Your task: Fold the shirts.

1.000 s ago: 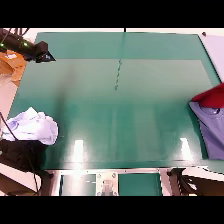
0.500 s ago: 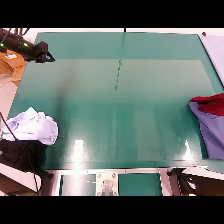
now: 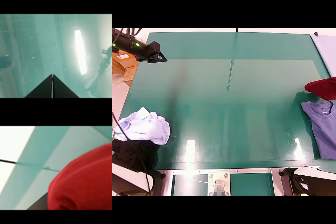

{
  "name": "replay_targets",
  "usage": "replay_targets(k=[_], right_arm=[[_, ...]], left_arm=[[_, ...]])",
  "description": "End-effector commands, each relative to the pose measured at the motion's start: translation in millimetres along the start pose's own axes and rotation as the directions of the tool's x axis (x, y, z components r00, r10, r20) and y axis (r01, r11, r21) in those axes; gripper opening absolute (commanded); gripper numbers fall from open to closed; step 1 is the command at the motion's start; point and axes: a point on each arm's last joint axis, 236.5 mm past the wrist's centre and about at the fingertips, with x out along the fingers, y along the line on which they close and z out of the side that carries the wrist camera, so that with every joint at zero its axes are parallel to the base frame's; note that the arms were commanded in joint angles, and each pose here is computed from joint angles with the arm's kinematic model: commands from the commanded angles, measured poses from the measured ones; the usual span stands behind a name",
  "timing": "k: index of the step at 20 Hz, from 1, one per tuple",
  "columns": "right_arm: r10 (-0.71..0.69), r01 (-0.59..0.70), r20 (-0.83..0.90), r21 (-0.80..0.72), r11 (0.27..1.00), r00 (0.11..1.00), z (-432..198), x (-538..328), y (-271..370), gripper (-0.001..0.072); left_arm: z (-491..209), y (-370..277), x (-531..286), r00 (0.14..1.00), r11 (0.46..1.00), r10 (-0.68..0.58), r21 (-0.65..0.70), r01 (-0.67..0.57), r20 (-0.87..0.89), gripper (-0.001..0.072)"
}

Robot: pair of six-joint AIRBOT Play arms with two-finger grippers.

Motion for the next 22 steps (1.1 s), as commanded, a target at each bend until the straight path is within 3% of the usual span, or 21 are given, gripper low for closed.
replay_targets(k=[1, 8, 15, 20, 21, 22], right_arm=[[-0.125, 0.123, -0.114, -0.022, 0.992, 0.986, -29.8, 1.8, -38.5, 0.0018], [-0.272, 0.331, -0.321, 0.146, 0.932, 0.907, -74.1, -55.1, -105.6, 0.0018], [-0.455, 0.574, -0.477, 0.136, 0.807, 0.752, -122.1, -76.1, -171.4, 0.0019], [-0.57, 0.737, -0.595, 0.057, 0.673, 0.567, -173.3, -95.4, -231.9, 0.0021], [-0.59, 0.764, -0.614, 0.033, 0.644, 0.524, -184.2, -100.0, -244.0, 0.0109], [-0.6, 0.782, -0.633, 0.014, 0.623, 0.489, -194.3, -104.0, -252.5, 0.0421]], left_arm=[[0.0, 0.1, -0.1, 1.0, 1.0, 0.001, 0.001, -0.001, 0.0, 0.0024], [-9.8, -2.0, -0.3, 0.999, 1.0, -0.008, 0.002, 0.008, -0.041, 0.0024], [-9.8, -2.0, -0.3, 0.999, 1.0, -0.008, 0.002, 0.008, -0.041, 0.0024], [-10.0, -2.0, -0.3, 0.999, 1.0, -0.008, 0.01, 0.009, -0.042, 0.0024], [-10.1, -2.0, -0.3, 0.999, 1.0, -0.008, 0.01, 0.009, -0.042, 0.0024], [-10.0, -2.0, -0.3, 0.999, 1.0, -0.008, 0.01, 0.009, -0.042, 0.0024]])
